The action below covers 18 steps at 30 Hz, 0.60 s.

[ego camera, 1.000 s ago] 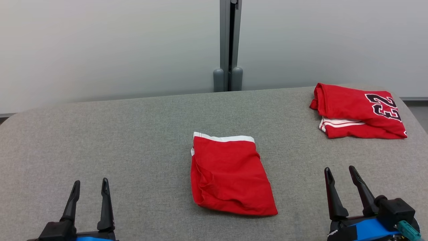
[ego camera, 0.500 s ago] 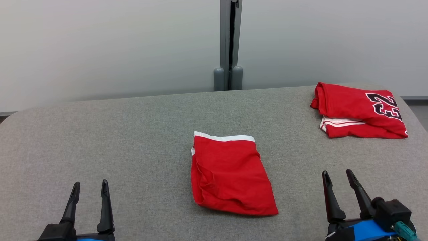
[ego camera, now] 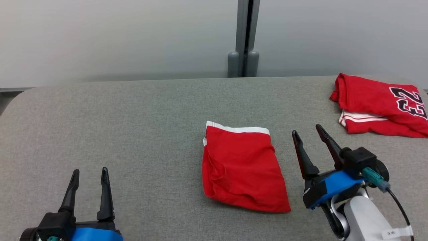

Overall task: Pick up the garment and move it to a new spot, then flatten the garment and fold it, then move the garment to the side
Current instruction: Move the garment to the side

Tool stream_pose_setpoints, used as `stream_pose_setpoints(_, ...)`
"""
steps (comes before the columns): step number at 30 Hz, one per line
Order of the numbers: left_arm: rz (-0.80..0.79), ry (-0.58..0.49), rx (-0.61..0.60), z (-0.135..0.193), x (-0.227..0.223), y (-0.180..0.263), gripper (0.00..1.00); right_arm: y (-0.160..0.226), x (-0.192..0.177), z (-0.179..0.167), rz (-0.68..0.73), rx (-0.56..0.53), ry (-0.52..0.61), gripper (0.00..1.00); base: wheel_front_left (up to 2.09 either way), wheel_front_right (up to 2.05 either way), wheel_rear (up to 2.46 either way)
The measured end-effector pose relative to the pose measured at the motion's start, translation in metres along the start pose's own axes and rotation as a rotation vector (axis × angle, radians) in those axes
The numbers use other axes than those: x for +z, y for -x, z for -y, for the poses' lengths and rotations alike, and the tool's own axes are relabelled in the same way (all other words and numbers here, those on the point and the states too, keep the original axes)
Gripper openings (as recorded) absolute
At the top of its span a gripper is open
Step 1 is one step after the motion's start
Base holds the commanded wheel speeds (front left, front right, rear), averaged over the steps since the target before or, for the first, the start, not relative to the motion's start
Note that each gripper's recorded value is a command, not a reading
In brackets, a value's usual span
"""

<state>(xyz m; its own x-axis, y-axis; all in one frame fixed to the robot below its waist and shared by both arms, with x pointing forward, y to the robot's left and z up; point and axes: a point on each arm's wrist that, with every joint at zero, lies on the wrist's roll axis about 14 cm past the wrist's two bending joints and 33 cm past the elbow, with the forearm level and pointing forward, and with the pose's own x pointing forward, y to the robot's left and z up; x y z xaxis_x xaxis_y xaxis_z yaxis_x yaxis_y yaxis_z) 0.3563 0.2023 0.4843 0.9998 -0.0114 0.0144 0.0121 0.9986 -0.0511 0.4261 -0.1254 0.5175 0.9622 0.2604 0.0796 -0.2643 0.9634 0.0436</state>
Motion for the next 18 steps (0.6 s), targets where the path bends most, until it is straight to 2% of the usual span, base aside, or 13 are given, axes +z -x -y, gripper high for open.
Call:
stream_pose_setpoints(5,-0.014,0.002,0.024,-0.007,-0.004,-0.001,1.0,-0.021,-0.03,-0.02,-0.101,0.063,-0.008,1.0,0.0,0.0,0.0)
stream_pose_setpoints(10,-0.021,0.005,0.042,-0.012,-0.007,-0.007,1.0,-0.03,-0.07,-0.025,-0.224,0.077,-0.029,1.0,0.0,0.0,0.0)
stream_pose_setpoints(18,-0.049,0.005,0.075,-0.022,-0.016,-0.008,1.0,-0.018,-0.136,-0.036,-0.433,0.079,-0.082,1.0,0.0,0.0,0.0)
